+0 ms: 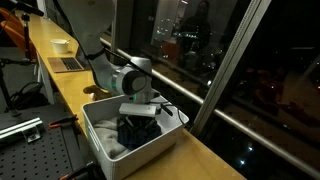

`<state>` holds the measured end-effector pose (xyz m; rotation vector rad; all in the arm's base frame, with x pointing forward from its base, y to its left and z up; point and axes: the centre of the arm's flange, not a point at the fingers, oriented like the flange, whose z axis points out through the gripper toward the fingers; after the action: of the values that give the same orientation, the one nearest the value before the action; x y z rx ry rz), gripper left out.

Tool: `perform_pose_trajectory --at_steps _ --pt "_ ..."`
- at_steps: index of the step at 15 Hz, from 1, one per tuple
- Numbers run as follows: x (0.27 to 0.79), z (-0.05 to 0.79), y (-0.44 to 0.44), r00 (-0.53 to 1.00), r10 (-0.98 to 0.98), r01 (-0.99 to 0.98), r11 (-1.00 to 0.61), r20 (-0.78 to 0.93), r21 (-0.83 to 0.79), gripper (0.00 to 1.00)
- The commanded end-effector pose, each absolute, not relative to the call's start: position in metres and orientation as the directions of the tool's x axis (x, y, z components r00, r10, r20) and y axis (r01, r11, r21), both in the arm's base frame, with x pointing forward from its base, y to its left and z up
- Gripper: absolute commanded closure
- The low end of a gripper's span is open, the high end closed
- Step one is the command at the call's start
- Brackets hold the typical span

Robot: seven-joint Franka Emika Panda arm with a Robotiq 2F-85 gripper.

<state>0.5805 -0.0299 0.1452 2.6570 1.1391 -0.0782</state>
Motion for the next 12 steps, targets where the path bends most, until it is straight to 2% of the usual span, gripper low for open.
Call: perform_pose_trajectory --at_steps 1,2,8,12 --pt "0.547 0.212 -0.018 0.717 0.69 0.689 -0.681 -0.098 0.248 1.0" --pt "0.54 0.234 -0.012 0.719 0.69 0.683 -0.68 -0.083 0.266 0.97" --pt "0.519 0.357 0.024 0.7 0.714 0.657 -0.638 -0.01 0.402 0.97" --pt "0.514 0.447 0.07 0.663 0.748 0.659 -0.566 -0.028 0.495 0.97"
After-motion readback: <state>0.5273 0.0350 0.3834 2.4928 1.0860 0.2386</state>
